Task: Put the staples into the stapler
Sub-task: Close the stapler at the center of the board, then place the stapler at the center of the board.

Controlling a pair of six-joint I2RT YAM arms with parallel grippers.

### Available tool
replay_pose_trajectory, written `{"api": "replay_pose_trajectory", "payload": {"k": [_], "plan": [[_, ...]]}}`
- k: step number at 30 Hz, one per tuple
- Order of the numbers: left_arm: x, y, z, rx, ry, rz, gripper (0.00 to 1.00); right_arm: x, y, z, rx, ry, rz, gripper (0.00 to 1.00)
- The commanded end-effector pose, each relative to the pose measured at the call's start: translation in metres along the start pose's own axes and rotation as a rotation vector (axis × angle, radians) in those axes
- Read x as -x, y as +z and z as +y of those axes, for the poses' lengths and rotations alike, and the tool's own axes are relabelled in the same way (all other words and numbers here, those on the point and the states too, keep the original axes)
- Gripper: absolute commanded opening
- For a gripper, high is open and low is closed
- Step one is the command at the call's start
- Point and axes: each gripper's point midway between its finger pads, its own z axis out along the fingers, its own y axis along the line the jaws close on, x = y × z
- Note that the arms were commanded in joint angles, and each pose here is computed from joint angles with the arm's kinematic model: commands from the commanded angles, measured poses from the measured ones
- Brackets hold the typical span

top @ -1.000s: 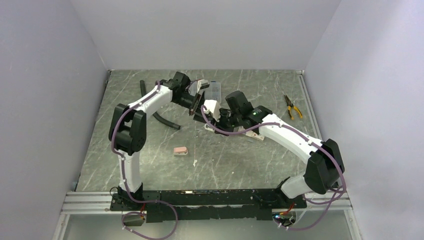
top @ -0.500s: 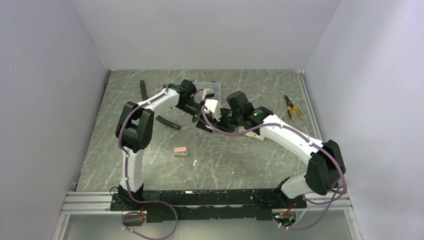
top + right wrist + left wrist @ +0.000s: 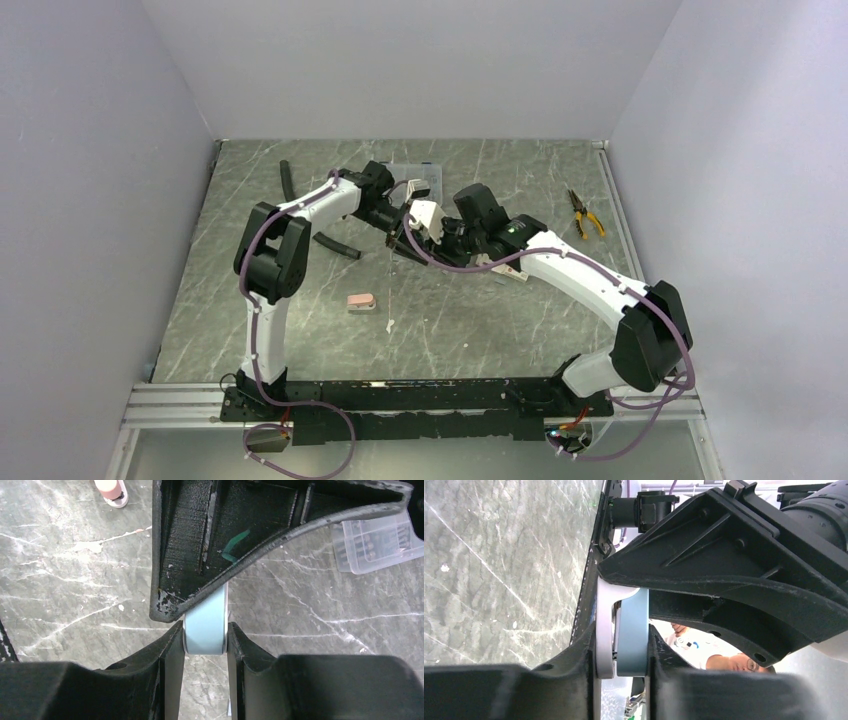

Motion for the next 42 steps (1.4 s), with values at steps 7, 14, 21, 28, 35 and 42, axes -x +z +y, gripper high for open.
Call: {"api": "replay_pose_trajectory", "payload": {"k": [7,14,21,28,35,42], "plan": [[-0.01,0.009,-0.019,-0.073,0.062,0.02,0.03,0.01,0.001,-0.005,-0.026,-0.016,-0.053,0.0],[-0.008,-0.004,-0.01,0.029,0.163,0.013,0.4,0.0,0.002,0.004,0.005,-0.016,-0.031,0.0],[-0.002,-0.04,-0.001,0.153,0.234,-0.053,0.94,-0.02,0.001,0.02,0.052,-0.012,0.003,0.0],[-0.003,-0.094,0.026,0.364,0.242,-0.131,0.94,-0.046,0.015,0.04,0.142,-0.017,0.051,0.0],[0.002,-0.152,0.031,0.647,0.242,-0.268,0.94,-0.073,0.049,0.064,0.25,-0.103,0.148,0.0],[0.002,-0.172,0.013,0.778,0.275,-0.324,0.94,-0.079,0.074,0.07,0.291,-0.133,0.181,0.0]]}}
